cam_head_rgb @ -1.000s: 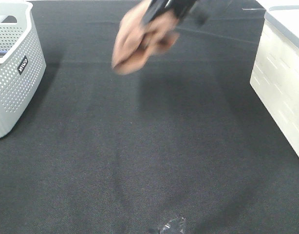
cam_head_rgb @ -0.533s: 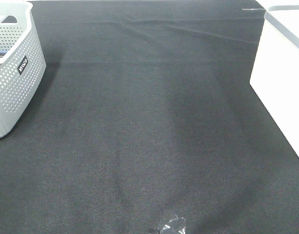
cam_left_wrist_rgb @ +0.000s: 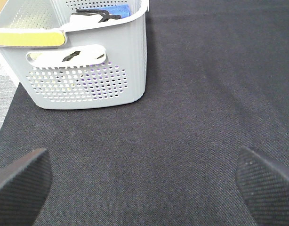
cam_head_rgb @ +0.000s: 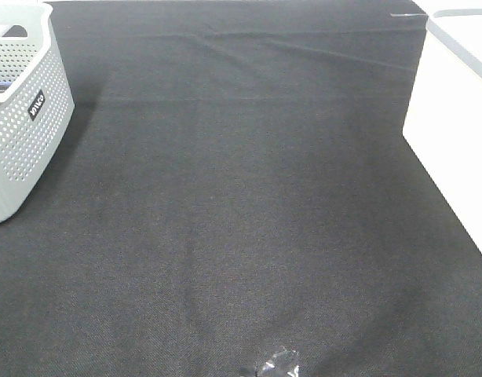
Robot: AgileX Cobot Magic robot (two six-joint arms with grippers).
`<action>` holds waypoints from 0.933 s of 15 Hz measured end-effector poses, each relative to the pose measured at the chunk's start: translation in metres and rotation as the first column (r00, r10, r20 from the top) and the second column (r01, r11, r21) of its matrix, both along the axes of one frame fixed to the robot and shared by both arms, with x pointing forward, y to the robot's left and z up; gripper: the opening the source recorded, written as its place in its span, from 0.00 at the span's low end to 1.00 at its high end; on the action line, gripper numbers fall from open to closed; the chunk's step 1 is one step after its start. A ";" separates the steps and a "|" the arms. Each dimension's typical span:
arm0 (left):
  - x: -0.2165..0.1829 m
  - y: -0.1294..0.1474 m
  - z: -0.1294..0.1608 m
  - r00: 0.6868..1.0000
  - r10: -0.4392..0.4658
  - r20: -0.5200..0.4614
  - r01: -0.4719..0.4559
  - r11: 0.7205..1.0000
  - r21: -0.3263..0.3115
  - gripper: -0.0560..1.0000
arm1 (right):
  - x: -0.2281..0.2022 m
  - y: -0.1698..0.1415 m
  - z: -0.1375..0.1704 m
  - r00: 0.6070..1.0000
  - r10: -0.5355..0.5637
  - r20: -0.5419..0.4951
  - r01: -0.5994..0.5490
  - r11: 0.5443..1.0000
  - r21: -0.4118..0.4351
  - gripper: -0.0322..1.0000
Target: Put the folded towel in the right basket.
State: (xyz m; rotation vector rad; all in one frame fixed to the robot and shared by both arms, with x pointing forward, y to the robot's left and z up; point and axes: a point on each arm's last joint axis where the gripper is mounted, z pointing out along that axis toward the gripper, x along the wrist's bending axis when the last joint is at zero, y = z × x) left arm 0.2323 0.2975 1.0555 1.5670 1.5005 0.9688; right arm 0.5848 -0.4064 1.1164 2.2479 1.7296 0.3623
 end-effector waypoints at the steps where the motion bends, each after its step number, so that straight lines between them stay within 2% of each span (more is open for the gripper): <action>1: 0.000 0.000 0.000 1.000 0.000 0.000 0.000 1.000 0.000 0.99 | 0.000 0.001 -0.001 1.000 0.007 0.000 -0.007 1.000 0.011 0.25; 4: 0.000 0.000 0.000 1.000 0.000 0.000 0.000 1.000 0.000 0.99 | 0.001 0.001 -0.001 1.000 0.013 0.002 -0.013 1.000 0.013 0.90; 5: 0.000 0.000 0.000 1.000 0.000 0.000 0.000 1.000 0.000 0.99 | 0.000 0.002 0.000 1.000 0.014 0.005 -0.014 1.000 0.017 0.94; 8: 0.000 0.000 0.000 1.000 0.000 0.000 0.000 1.000 0.000 0.99 | -0.001 0.009 0.005 0.999 0.025 0.023 -0.026 0.999 0.027 0.96; 12: 0.000 0.000 0.000 1.000 0.000 0.000 0.000 1.000 0.000 0.99 | -0.008 0.077 0.037 0.985 0.138 0.104 -0.136 0.990 -0.026 0.97; 13: 0.000 0.000 0.000 1.000 0.000 0.000 0.000 1.000 0.000 0.99 | -0.020 0.101 0.051 0.973 0.179 0.149 -0.177 0.984 -0.023 0.97; 14: 0.000 0.000 0.000 1.000 0.000 0.000 0.000 1.000 0.000 0.99 | -0.034 0.110 0.058 0.968 0.188 0.167 -0.188 0.982 -0.017 0.97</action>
